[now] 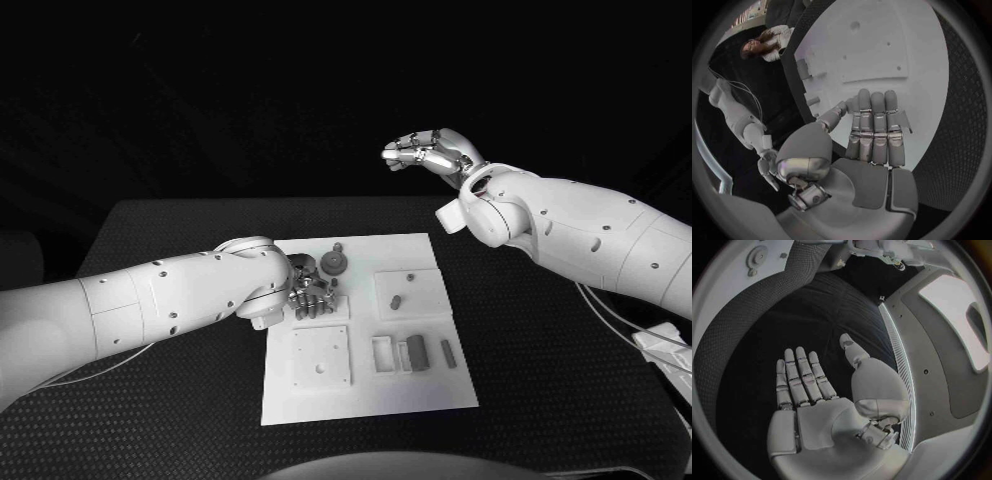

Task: Assemble the parts on the task board

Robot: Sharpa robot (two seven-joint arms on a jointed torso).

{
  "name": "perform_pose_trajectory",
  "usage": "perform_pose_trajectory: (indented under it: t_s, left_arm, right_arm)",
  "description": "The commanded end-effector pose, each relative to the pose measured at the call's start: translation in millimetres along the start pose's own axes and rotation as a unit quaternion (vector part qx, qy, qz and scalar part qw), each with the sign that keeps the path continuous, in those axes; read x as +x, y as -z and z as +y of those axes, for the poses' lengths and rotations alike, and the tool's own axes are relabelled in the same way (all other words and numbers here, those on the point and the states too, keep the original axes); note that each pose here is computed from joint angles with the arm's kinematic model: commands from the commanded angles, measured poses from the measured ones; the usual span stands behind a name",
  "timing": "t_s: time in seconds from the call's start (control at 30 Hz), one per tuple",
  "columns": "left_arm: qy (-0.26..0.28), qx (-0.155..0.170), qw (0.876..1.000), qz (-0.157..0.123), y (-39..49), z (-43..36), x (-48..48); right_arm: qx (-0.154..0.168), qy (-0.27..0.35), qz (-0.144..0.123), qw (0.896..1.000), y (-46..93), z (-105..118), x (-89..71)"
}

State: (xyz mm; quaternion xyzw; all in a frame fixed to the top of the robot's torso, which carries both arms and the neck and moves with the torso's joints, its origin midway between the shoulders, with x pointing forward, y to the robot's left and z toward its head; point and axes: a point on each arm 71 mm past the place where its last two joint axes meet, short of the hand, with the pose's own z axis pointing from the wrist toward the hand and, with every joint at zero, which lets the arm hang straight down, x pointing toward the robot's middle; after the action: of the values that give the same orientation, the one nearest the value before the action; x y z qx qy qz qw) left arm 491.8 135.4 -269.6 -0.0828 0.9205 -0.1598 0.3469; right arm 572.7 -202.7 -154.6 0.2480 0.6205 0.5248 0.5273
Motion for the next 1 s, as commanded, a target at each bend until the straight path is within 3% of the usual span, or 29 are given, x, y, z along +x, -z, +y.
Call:
perform_pose_trajectory:
  t_s: [0.03, 1.0]
  left_arm:
    - [-0.011, -0.015, 1.0, 0.014, -1.7, 8.3, 6.8]
    - [-0.017, -0.03, 0.999, 0.002, -0.5, 18.9, 1.2]
  right_arm:
    - [-0.005, -0.004, 0.008, 1.0, 0.1, 1, 1.7]
    - [-0.004, -0.005, 0.009, 1.0, 0.2, 0, 2.1]
